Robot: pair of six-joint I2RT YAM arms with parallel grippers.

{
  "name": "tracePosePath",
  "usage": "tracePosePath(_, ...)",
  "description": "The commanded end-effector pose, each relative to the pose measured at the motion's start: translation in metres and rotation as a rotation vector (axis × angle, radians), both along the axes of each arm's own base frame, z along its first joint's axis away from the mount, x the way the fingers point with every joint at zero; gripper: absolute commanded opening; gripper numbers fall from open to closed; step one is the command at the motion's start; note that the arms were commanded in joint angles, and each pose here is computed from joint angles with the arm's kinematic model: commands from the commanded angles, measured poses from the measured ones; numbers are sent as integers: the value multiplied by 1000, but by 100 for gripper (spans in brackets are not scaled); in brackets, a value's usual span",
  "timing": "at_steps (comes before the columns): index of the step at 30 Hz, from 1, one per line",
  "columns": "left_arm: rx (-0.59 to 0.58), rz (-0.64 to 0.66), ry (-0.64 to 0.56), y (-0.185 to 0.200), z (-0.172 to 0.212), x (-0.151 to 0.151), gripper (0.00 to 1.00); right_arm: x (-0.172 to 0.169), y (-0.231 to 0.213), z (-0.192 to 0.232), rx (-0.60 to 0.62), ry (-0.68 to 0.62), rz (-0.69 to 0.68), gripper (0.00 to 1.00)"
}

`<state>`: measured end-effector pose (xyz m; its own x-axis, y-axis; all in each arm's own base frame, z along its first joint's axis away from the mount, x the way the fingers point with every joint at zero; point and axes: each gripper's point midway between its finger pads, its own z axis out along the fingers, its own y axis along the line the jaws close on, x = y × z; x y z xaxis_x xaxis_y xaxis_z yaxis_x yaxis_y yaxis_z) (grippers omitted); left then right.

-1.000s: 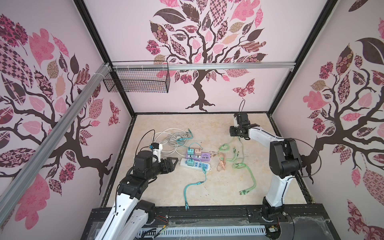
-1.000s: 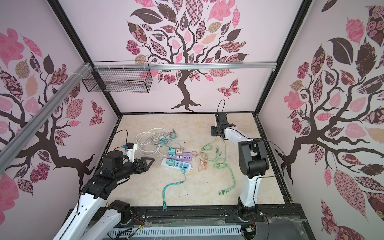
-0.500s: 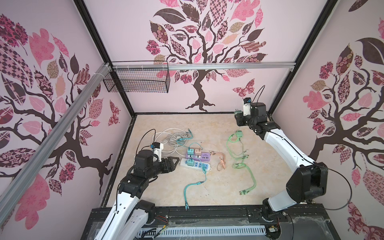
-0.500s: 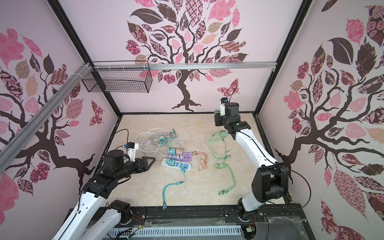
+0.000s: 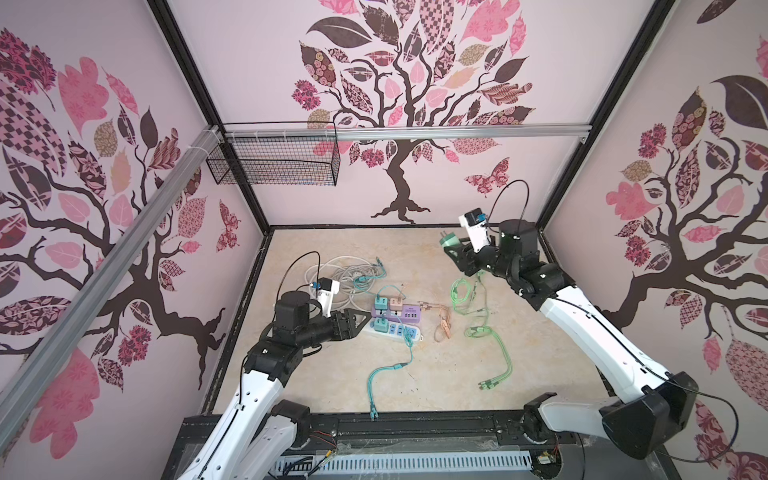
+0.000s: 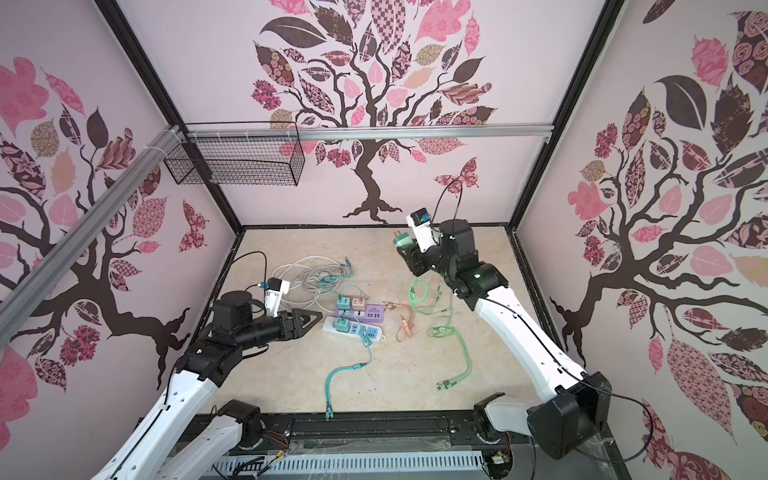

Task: Insert the plug
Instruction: 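Lift the mint-green charger with the right gripper toward the power strips, then bring the mint-green charger toward the left gripper while the left gripper reaches to meet it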

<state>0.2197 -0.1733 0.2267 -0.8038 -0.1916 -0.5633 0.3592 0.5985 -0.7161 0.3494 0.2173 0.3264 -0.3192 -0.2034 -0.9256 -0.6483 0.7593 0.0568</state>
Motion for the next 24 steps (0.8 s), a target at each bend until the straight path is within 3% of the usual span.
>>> tracePosePath(1,-125,-144,-74,-19,43,-11,73,-30,13,5,2,-21,94,25)
tracePosePath(8,-254,-207,-84,-32,65,-20,75,-73,22,-22,32,26,207,25)
tracePosePath(13,-276,-234,-81,-49,67,-21,76,-103,28,-28,102,39,295,25)
tracePosePath(24,-334,-248,-41,-73,76,-8,76,-129,43,-55,57,83,346,24)
